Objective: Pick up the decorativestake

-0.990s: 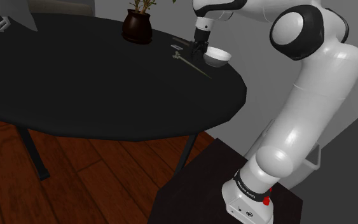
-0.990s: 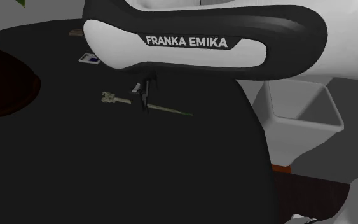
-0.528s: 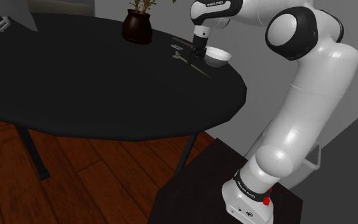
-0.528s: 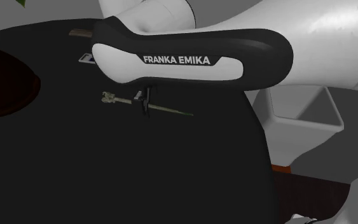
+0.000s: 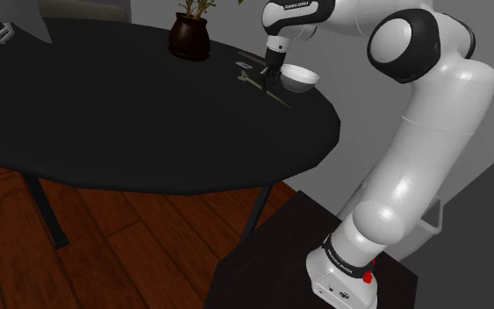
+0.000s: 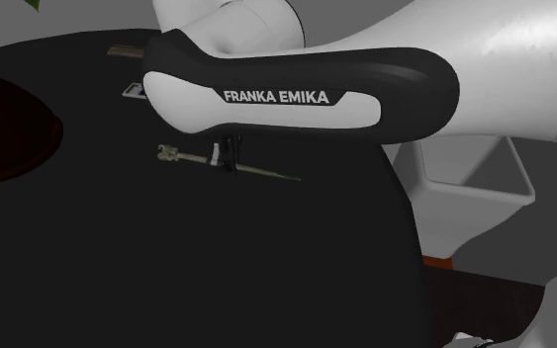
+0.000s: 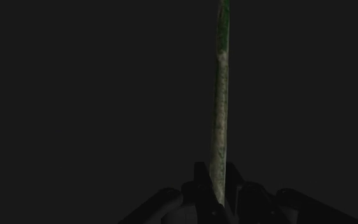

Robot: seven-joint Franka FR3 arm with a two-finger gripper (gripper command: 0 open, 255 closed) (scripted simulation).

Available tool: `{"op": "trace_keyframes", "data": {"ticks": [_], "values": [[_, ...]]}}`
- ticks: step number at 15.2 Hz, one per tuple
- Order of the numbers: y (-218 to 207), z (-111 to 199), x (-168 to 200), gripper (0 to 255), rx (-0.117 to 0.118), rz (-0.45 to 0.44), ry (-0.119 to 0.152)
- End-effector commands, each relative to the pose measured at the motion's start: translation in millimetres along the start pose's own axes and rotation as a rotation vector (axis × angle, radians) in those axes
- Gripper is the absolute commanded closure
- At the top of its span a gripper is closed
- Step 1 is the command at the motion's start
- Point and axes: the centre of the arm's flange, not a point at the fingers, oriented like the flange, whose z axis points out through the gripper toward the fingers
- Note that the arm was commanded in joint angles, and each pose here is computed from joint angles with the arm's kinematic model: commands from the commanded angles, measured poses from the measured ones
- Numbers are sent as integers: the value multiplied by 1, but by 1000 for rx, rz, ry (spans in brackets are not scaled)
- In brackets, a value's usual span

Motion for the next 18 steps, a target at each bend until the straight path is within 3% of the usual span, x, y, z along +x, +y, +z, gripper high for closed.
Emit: {"op": "trace_keyframes", "data": {"ticks": [1,4,18], "values": [[6,7,-3,255,0,9,-15],[3,7,-1,255,0,9,-15],[3,-67,-3,255,0,9,-15]]}}
